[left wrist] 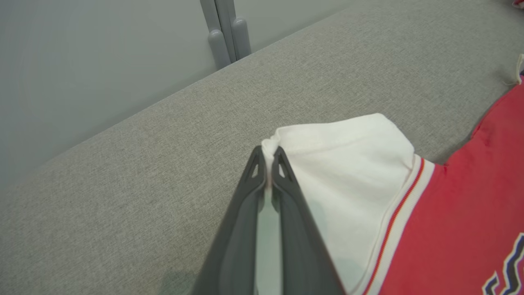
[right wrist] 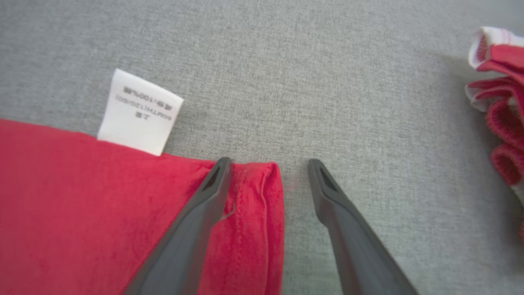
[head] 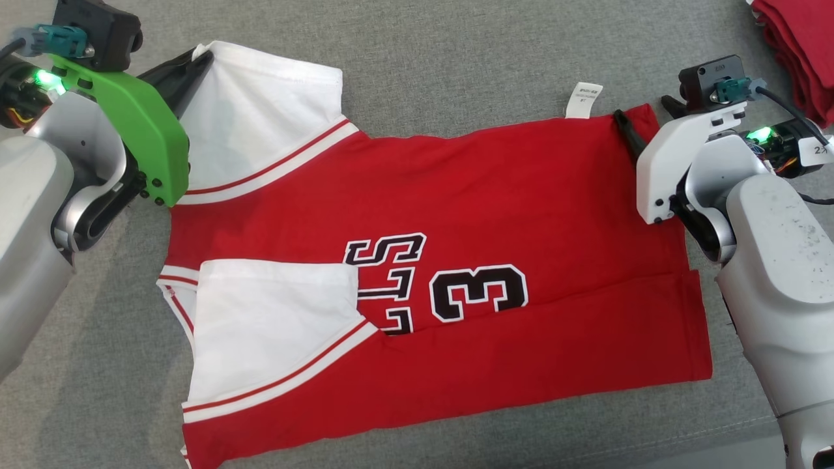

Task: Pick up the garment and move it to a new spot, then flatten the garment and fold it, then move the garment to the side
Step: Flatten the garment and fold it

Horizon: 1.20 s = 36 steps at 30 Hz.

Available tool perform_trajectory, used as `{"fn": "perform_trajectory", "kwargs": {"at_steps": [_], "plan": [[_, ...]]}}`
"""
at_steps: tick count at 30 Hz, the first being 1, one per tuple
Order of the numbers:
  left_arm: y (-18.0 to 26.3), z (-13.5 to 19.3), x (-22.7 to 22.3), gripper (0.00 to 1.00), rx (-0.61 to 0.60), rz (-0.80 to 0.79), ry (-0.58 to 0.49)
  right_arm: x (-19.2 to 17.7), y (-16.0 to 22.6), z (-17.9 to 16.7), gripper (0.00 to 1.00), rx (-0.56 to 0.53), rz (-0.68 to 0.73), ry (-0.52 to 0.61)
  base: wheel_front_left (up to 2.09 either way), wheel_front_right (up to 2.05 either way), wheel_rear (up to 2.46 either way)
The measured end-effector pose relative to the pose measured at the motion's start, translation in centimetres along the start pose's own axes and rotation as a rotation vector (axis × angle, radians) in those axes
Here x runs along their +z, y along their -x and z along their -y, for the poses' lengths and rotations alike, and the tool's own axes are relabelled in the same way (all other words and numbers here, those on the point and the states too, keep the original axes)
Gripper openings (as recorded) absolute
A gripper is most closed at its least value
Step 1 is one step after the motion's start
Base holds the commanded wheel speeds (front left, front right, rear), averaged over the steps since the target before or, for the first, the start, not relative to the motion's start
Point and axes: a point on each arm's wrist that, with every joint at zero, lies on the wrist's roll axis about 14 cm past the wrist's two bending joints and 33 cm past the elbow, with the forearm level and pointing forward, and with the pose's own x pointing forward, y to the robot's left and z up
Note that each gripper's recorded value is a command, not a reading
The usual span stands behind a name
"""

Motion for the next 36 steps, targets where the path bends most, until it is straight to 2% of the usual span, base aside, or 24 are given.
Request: {"fn": "perform_trajectory", "kwargs": {"at_steps": [2,5,12,24,36], "plan": [[0.3,0.0,0.2,0.00,0.001,0.008,0.000,0.0,0.1,-0.2,0.35,0.010,-0.010,0.001,0.00,0.00,0.00],[0.6,0.1,0.4,0.00,0.002,0.016,-0.003,0.1,0.3,-0.3,0.00,0.016,-0.020,0.002,0.00,0.00,0.00],[1.2,0.4,1.2,0.00,0.004,0.051,-0.001,0.9,1.1,-0.5,0.00,0.018,0.018,0.001,0.00,0.00,0.00],[4.1,2.2,3.4,0.00,0.002,0.183,0.017,5.4,3.6,-1.0,0.00,0.008,0.243,-0.018,0.00,0.00,0.00],[11.2,6.6,-1.6,0.00,0.041,0.251,0.175,2.0,8.8,-1.8,0.00,0.022,0.328,-0.103,0.00,0.00,0.00]]}}
